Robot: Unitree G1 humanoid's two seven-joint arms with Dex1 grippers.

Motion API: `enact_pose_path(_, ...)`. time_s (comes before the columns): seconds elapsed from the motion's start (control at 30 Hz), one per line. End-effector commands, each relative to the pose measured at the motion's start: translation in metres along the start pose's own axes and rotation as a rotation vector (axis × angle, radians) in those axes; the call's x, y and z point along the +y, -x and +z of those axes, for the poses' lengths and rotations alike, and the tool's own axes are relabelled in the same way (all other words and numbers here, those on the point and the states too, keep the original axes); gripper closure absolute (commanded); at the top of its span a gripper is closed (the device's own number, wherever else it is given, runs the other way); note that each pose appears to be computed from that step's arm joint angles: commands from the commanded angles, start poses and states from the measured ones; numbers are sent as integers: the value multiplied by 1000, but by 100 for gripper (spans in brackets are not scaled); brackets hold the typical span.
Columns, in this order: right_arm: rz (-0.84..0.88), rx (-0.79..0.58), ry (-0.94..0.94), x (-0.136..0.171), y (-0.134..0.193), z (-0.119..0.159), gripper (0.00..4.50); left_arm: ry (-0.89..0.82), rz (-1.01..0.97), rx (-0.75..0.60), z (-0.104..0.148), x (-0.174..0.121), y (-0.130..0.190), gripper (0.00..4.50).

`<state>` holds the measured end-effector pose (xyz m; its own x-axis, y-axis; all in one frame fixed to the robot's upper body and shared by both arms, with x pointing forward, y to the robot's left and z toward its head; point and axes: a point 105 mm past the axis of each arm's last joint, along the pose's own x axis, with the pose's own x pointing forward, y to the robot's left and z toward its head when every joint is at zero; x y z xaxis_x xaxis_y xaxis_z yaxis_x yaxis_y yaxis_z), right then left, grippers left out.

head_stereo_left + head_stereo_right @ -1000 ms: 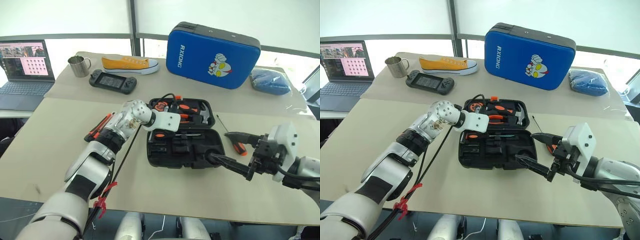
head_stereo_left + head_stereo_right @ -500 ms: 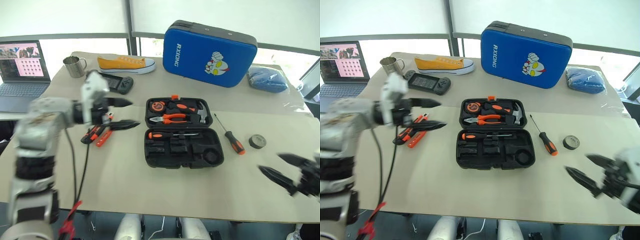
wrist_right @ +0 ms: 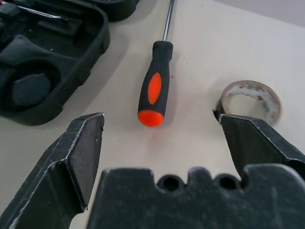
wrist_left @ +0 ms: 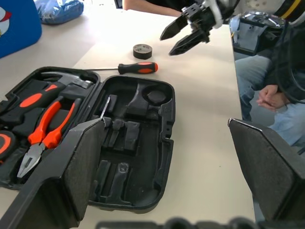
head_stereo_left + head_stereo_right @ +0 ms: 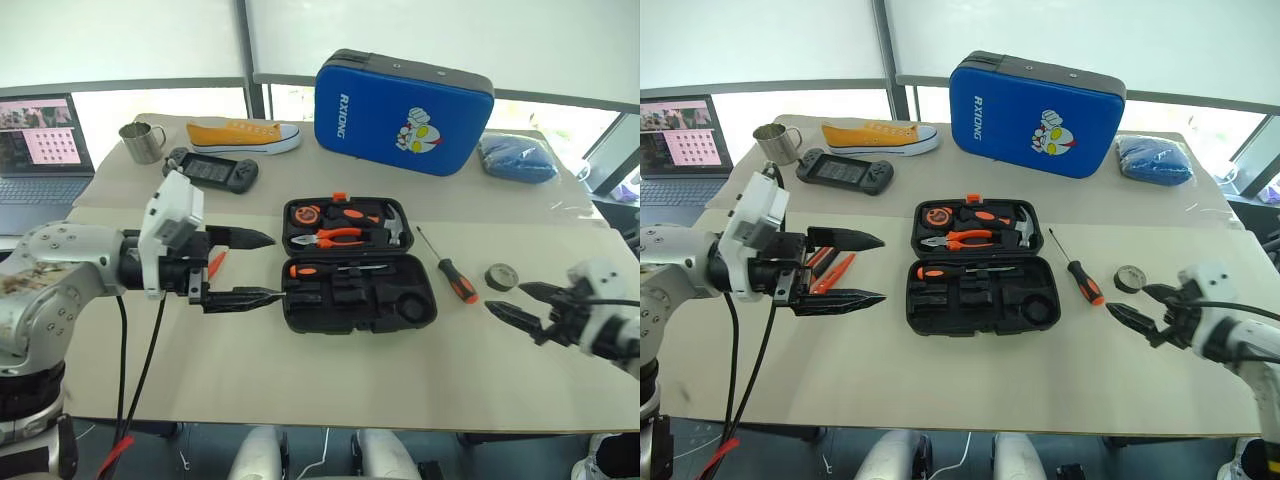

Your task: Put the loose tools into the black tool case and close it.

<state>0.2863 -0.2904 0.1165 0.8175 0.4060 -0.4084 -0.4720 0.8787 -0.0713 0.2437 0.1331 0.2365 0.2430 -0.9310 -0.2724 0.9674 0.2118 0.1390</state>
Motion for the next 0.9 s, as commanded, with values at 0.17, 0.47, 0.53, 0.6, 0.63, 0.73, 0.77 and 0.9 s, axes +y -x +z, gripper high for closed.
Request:
enact_pose_path(0.17, 14, -25, 14, -2, -35, 5, 0, -56, 5, 5, 7, -3, 0, 4)
enact_pose_path(0.47, -29, 8, -9, -9, -58, -12, 183, -91, 56, 8, 8, 5, -3, 0)
enact_pose_path(0.53, -22, -4, -18, -8, -59, -13, 243, -95, 62, 3, 8, 5, -3, 0)
enact_pose_path(0.6, -17, -10, -20, -8, -58, -13, 312, -97, 69, 1, 8, 6, -3, 0)
enact_pose_path(0.63, -20, -15, -21, -9, -56, -13, 345, -98, 72, 1, 8, 6, -3, 0)
enact_pose_path(0.73, -57, -103, -79, -18, -40, 9, 345, -88, 85, 5, 7, 9, 1, 0)
enact_pose_path(0.77, -61, -143, -103, -20, -34, 21, 345, -84, 86, 9, 7, 9, 3, 0)
enact_pose_path(0.9, 50, -309, -85, -10, -10, 83, 345, -72, 91, 52, 0, 10, 12, 0)
